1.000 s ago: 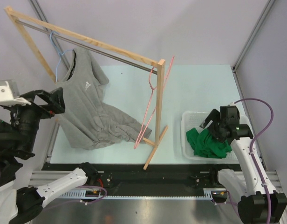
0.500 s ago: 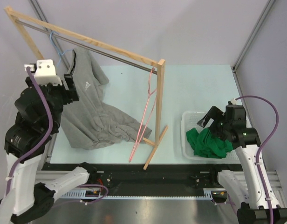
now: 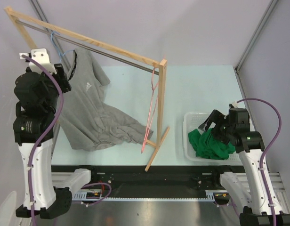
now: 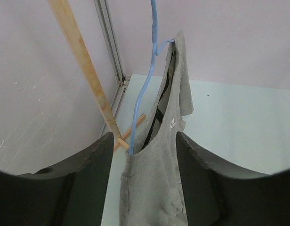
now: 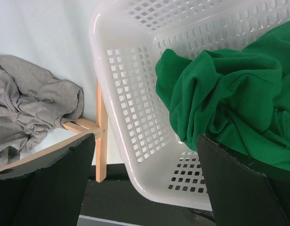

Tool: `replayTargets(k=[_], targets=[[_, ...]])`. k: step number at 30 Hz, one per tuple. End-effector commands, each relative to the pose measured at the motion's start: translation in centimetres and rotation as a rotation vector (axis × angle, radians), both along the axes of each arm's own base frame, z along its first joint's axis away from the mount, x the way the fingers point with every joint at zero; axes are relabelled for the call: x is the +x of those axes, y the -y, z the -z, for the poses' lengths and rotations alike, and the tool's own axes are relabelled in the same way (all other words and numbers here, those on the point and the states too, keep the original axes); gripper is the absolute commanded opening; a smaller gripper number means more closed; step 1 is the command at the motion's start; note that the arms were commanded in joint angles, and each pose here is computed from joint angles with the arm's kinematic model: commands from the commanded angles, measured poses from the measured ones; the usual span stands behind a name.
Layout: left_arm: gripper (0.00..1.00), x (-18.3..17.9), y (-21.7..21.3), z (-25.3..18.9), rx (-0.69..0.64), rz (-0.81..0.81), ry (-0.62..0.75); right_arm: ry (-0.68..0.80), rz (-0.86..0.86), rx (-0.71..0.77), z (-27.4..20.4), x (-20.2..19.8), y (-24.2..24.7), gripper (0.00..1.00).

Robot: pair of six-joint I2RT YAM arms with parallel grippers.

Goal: Remove the t-shirt from the hanger

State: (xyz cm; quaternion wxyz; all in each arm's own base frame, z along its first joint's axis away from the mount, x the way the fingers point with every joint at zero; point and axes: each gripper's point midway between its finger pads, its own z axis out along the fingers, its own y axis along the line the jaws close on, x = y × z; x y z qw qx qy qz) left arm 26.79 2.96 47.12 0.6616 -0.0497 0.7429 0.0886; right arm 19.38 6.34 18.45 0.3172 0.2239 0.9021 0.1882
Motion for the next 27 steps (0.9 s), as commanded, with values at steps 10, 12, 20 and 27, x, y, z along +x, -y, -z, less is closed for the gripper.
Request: replayTargets(k=[10, 12, 20, 27], targets=[[0.58, 4.1, -1.0, 0.3, -0.029, 0.053, 0.1, 0.061, -0.064, 0.021, -2.0, -0.3, -0.9, 0.94], [0.58, 4.5, -1.2, 0.4, -0.019, 0.05, 0.094, 0.064, -0.065, 0.018, -2.1, -0.2, -0.8, 0.94], [0.53, 6.2, -1.6, 0.2, 0.009, 0.052, 0.115, 0.088, -0.071, 0.039, -3.0, 0.3, -1.2, 0.94], [0.53, 6.7, -2.1, -0.1, 0.011, 0.031, 0.132, 0.09, -0.072, 0.044, -3.1, 0.2, -1.3, 0.94]])
